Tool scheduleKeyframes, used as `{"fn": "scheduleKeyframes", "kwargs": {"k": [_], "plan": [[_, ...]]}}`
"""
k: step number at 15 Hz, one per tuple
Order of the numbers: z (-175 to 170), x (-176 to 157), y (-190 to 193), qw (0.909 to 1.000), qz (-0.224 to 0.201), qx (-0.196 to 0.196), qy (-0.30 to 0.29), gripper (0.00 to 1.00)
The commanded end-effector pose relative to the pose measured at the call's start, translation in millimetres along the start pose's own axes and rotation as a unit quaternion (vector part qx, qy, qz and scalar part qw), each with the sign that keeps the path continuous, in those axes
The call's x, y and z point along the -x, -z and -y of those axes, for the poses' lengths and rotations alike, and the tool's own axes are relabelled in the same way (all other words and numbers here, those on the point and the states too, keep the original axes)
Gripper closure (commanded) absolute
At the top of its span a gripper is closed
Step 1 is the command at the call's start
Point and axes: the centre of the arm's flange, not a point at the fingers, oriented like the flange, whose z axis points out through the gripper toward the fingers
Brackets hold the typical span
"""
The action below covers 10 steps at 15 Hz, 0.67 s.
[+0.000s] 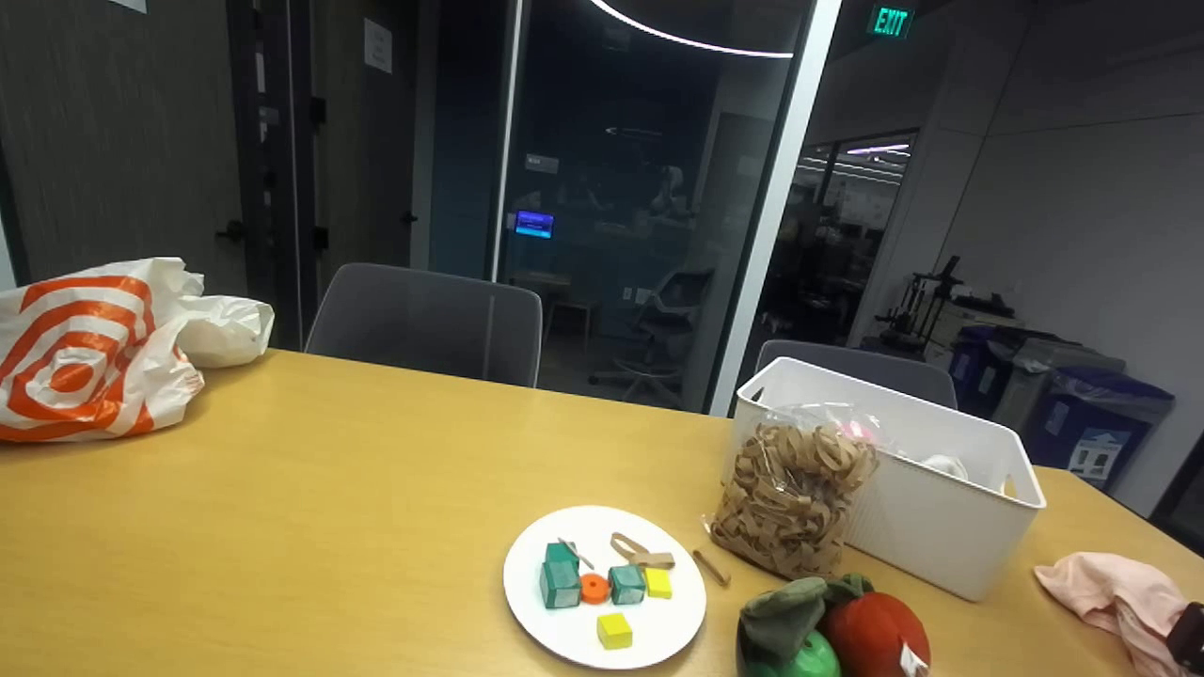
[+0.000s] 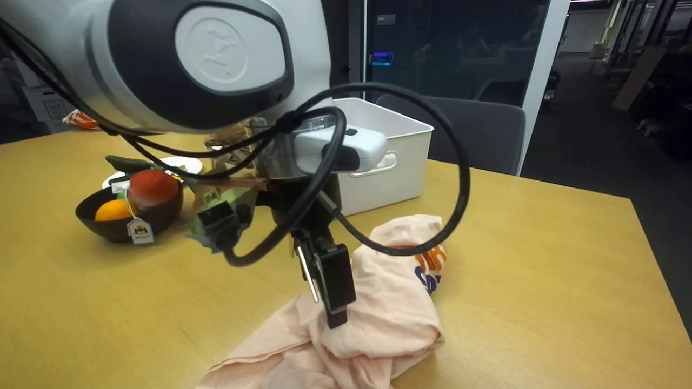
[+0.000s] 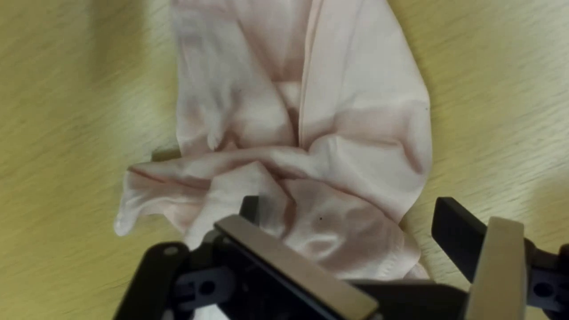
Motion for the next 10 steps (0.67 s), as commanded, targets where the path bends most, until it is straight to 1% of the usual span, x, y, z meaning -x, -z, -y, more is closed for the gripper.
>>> {"fn": "scheduleKeyframes", "kwargs": {"k": [1,2,3,4,6,9,10], "plan": [[-6.1,-20.3,-16.7,0.9991,-0.027,0.011,-0.032,0.0],[-9.1,-22.2,-20.2,0.9987,-0.028,0.015,-0.039,0.0],[-11.9,-22.9,-23.1,0.9986,-0.028,0.018,-0.042,0.03],[-13.3,-23.2,-24.8,0.9984,-0.029,0.02,-0.044,0.26],[-14.8,-23.1,-26.9,0.9984,-0.027,0.02,-0.045,0.3],[-12.4,-20.8,-22.8,0.9985,-0.03,0.016,-0.042,0.54],[-11.8,-20.0,-20.5,0.9985,-0.03,0.015,-0.042,0.6]]}}
